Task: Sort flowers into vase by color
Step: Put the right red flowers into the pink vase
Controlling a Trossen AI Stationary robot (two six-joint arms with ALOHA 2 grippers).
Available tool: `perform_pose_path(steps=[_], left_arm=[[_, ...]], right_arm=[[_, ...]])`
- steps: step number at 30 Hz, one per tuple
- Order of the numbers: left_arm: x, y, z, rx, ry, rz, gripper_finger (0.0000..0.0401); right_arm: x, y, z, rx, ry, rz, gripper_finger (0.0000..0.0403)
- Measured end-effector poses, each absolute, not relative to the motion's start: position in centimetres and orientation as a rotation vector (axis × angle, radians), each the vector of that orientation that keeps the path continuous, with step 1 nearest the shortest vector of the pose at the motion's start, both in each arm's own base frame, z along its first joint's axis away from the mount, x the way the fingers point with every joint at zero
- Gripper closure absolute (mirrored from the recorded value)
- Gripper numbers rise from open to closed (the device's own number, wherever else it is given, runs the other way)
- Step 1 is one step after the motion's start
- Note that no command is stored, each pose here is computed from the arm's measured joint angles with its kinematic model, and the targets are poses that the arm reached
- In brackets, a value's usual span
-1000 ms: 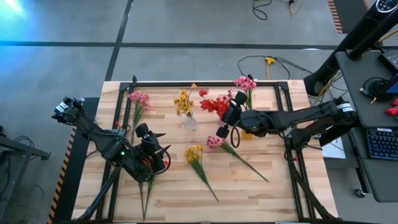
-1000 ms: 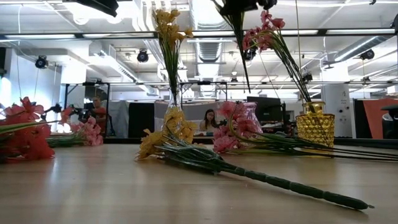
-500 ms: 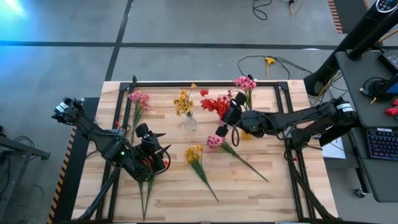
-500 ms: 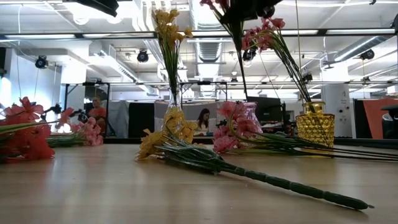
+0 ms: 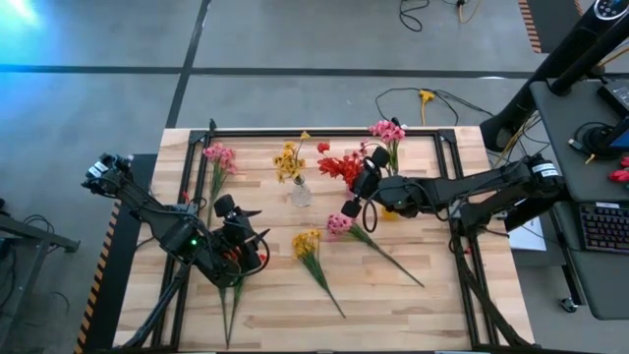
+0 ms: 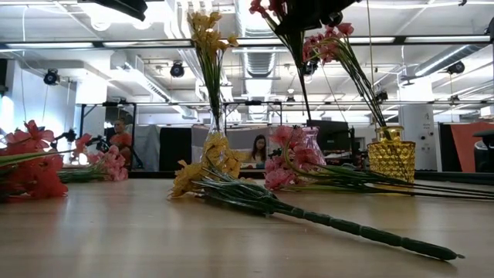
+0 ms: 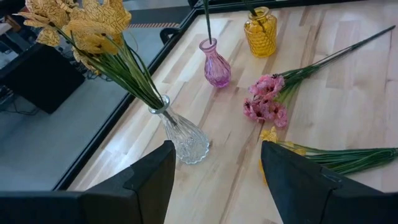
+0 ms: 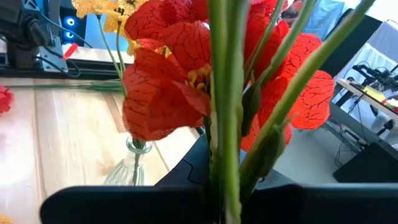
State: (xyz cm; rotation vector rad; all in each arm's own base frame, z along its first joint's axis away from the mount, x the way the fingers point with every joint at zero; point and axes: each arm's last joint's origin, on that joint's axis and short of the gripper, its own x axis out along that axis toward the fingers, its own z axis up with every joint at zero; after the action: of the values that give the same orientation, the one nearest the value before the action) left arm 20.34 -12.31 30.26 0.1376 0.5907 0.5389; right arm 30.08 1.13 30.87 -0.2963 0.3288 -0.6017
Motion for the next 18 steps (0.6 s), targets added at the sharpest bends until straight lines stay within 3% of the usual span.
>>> perform_pose_path(steps=[18], left_arm=[[20.34,-12.31,30.26,0.137,0.591,0.539,0.0182]], right_arm=[[30.09,1.04,30.86,-0.275,0.322,-0.608,0.0383]])
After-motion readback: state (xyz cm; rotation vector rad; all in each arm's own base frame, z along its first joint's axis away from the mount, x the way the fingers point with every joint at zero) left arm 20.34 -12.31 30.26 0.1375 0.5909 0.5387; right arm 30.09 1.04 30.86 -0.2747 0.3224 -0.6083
